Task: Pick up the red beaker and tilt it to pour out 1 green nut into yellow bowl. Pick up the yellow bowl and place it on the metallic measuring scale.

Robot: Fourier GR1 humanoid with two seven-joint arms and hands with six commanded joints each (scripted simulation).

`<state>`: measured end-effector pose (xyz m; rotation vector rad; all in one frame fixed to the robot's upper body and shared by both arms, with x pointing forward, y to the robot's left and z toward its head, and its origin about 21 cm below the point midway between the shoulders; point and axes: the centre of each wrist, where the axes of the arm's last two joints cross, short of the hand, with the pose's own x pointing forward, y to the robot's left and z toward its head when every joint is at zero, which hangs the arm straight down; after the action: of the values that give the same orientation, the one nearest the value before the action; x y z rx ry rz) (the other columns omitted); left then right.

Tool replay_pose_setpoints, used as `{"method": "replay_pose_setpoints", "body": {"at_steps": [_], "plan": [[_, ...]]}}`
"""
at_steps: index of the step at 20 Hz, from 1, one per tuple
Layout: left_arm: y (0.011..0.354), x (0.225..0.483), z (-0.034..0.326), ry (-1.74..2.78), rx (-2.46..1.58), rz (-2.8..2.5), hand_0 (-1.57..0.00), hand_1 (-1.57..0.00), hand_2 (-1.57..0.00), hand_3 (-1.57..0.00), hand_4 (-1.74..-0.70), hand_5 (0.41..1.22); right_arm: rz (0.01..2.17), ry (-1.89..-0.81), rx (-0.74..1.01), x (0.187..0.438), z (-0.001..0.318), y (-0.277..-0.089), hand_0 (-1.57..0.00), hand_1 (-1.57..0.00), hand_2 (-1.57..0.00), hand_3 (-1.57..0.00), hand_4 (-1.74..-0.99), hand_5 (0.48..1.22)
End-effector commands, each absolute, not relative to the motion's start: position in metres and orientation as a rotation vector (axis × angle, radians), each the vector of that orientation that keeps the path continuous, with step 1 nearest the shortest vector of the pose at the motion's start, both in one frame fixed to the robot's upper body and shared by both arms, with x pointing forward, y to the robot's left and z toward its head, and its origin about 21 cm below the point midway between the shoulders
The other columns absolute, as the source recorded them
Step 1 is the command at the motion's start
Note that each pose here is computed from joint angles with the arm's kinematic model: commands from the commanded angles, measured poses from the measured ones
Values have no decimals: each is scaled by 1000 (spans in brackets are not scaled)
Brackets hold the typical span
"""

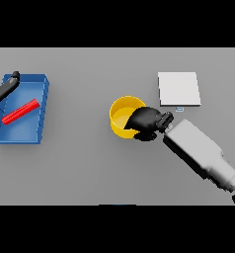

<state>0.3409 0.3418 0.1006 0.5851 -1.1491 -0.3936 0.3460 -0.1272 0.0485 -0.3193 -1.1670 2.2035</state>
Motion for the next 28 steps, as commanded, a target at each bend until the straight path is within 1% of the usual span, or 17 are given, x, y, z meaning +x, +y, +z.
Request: {"method": "replay_pose_setpoints", "body": {"at_steps": [1, 3, 5, 7, 8, 9, 10, 11, 12, 14, 16, 17, 19, 20, 23, 26, 28], "plan": [[339, 342, 102, -1147, 584, -390, 1, 1, 1, 1, -724, 696, 2204, -1174, -314, 345, 49, -128, -1235, -1211, -1122, -834, -1614, 1130], [339, 343, 99, -1146, 581, -396, 1, 1, 1, 1, -725, 698, 2210, -1186, -329, 344, 47, -128, -1356, -1341, -1192, -1041, -1660, 1163], [340, 344, 101, -1143, 582, -399, 1, 1, 1, 1, -722, 695, 2206, -1192, -347, 345, 50, -130, -1433, -1424, -1240, -1183, -1689, 1184], [338, 343, 98, -1138, 578, -408, 1, 1, 1, 1, -719, 696, 2192, -1214, -341, 346, 51, -130, -1483, -1477, -1293, -1233, -1708, 1197], [339, 343, 98, -1144, 578, -411, 1, 1, 1, 1, -719, 695, 2182, -1220, -332, 348, 54, -133, -1500, -1496, -1309, -1254, -1714, 1202], [337, 343, 97, -1141, 577, -408, 1, 1, 1, 1, -717, 693, 2171, -1219, -342, 348, 55, -131, -1515, -1511, -1314, -1285, -1720, 1206], [340, 342, 101, -1136, 580, -402, 1, 1, 1, 1, -716, 694, 2167, -1223, -329, 348, 56, -136, -1526, -1523, -1319, -1311, -1724, 1209], [341, 343, 101, -1138, 574, -394, 1, 1, 1, 1, -717, 695, 2156, -1236, -341, 350, 63, -135, -1535, -1532, -1327, -1323, -1727, 1211], [342, 343, 101, -1137, 579, -394, 1, 1, 1, 1, -717, 696, 2154, -1239, -339, 351, 68, -140, -1542, -1540, -1331, -1340, -1730, 1213], [340, 343, 100, -1124, 578, -395, 1, 1, 1, 1, -723, 694, 2121, -1239, -347, 348, 79, -141, -1553, -1551, -1344, -1317, -1734, 1216], [337, 345, 101, -1129, 573, -403, 1, 1, 1, 1, -724, 693, 2097, -1254, -368, 349, 95, -149, -1559, -1558, -1414, -1252, -1737, 1218], [336, 344, 100, -1138, 583, -402, 1, 1, 1, 1, -723, 692, 2088, -1253, -392, 349, 101, -149, -1562, -1561, -1429, -1228, -1737, 1218], [336, 347, 101, -1125, 588, -414, 1, 1, 1, 1, -717, 686, 2064, -1278, -434, 350, 112, -161, -1565, -1565, -1426, -1194, -1739, 1219], [339, 345, 99, -1121, 592, -416, 1, 1, 1, 1, -714, 686, 2040, -1279, -477, 350, 115, -163, -1566, -1566, -1455, -1180, -1739, 1220], [337, 346, 104, -1131, 586, -408, 1, 1, 1, 1, -718, 686, 2021, -1293, -488, 347, 118, -160, -1559, -1568, -1512, -1163, -1740, 1220], [339, 341, 102, -1127, 584, -413, 1, 1, 1, 1, -723, 698, 1985, -1282, -567, 353, 128, -171, -1565, -1570, -1513, -1155, -1741, 1220], [336, 341, 103, -1137, 583, -413, 1, 1, 1, 1, -727, 710, 1959, -1299, -603, 363, 133, -181, -1567, -1570, -1527, -1151, -1741, 1221]]}}
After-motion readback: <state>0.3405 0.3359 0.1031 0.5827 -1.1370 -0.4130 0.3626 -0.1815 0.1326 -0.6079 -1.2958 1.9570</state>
